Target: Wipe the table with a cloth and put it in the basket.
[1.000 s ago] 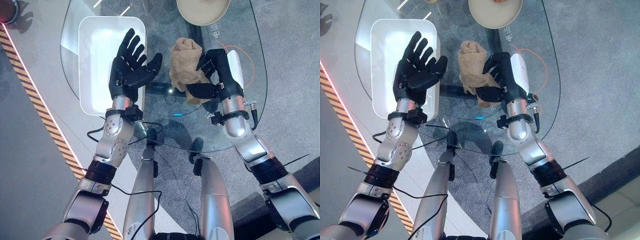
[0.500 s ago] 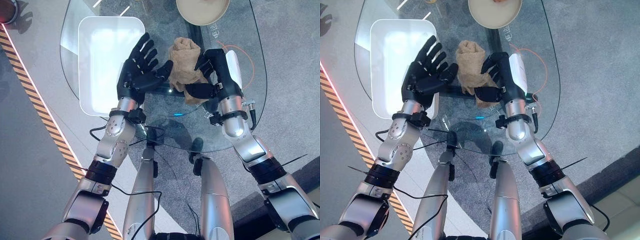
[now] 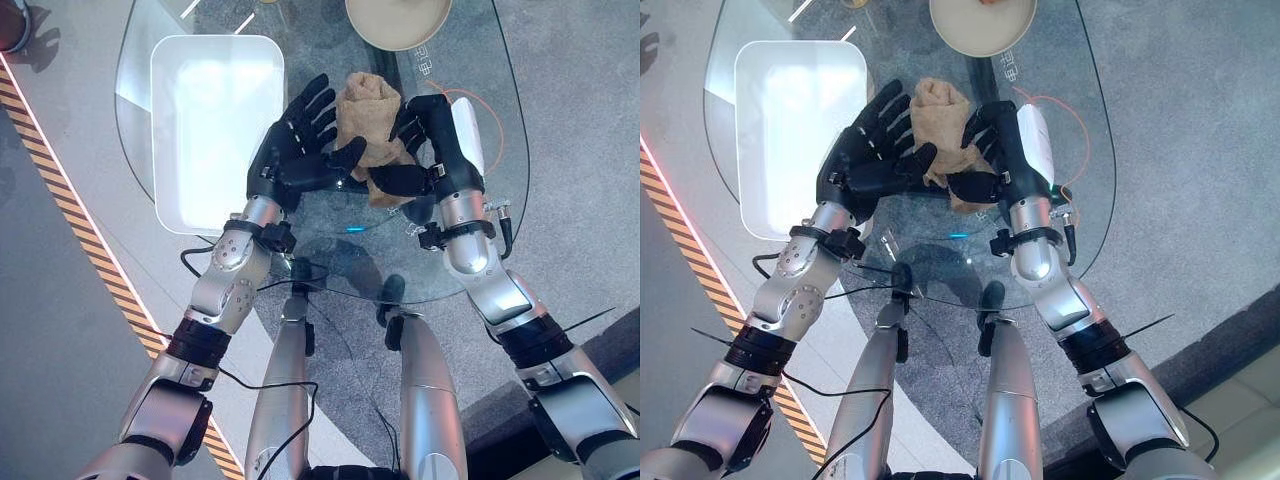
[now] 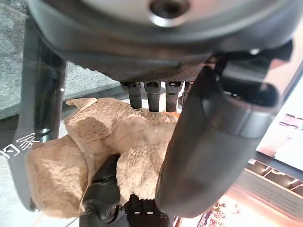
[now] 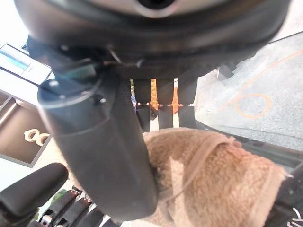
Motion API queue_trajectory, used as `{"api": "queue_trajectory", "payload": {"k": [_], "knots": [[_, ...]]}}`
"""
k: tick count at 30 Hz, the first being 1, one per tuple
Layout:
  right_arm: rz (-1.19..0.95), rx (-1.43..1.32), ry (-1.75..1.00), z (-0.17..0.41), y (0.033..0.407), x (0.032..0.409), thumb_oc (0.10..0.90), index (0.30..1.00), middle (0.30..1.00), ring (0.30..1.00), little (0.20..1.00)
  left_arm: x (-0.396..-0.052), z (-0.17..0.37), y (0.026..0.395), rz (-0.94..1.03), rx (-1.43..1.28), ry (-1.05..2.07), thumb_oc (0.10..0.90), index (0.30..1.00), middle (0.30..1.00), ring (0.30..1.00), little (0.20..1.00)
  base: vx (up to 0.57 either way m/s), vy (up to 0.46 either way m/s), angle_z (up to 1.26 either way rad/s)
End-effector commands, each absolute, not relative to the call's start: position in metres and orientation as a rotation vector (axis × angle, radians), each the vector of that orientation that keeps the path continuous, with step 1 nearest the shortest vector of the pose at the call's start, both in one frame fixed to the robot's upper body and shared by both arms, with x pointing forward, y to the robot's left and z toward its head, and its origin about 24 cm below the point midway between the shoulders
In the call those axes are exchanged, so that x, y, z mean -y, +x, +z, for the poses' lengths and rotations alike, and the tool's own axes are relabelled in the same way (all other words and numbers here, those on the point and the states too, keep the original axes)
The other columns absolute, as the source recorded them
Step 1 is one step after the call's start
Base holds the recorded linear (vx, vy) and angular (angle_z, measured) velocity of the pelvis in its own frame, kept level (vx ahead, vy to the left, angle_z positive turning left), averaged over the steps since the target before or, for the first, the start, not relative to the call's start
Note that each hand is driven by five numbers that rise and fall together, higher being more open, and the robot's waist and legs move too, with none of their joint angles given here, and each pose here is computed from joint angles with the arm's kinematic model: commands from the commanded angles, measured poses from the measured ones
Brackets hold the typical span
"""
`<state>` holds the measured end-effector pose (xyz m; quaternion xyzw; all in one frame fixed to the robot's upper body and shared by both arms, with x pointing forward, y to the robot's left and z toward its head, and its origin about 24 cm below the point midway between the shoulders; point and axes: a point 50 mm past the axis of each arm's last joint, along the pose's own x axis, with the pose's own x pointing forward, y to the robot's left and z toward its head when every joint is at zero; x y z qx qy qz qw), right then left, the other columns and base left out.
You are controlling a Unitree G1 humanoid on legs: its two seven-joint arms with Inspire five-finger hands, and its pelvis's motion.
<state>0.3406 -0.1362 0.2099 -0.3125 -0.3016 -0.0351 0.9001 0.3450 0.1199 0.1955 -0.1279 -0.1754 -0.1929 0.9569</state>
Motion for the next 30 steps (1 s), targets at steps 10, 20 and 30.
{"api": "queue_trajectory", "payload": {"k": [10, 20, 30], "knots": [[0.027, 1.145, -0.515, 0.3025, 0.294, 0.095, 0.1, 0.3, 0.3, 0.3, 0.2, -0.1008, 0.2582, 0.3229, -0.562, 0.646, -0.251, 0.8, 0.9, 0.9, 0.9, 0.9, 0.0, 0.0, 0.0], [0.043, 1.147, -0.52, 0.3022, 0.2933, 0.0931, 0.1, 0.3, 0.3, 0.3, 0.2, -0.0994, 0.2615, 0.3199, -0.585, 0.675, -0.249, 0.1, 0.3, 0.3, 0.3, 0.2, 0.0, 0.0, 0.0], [0.053, 1.153, -0.52, 0.3035, 0.292, 0.0905, 0.1, 0.3, 0.3, 0.3, 0.2, -0.0962, 0.2611, 0.3201, -0.605, 0.669, -0.235, 0.1, 0.3, 0.3, 0.3, 0.2, 0.0, 0.0, 0.0]]}}
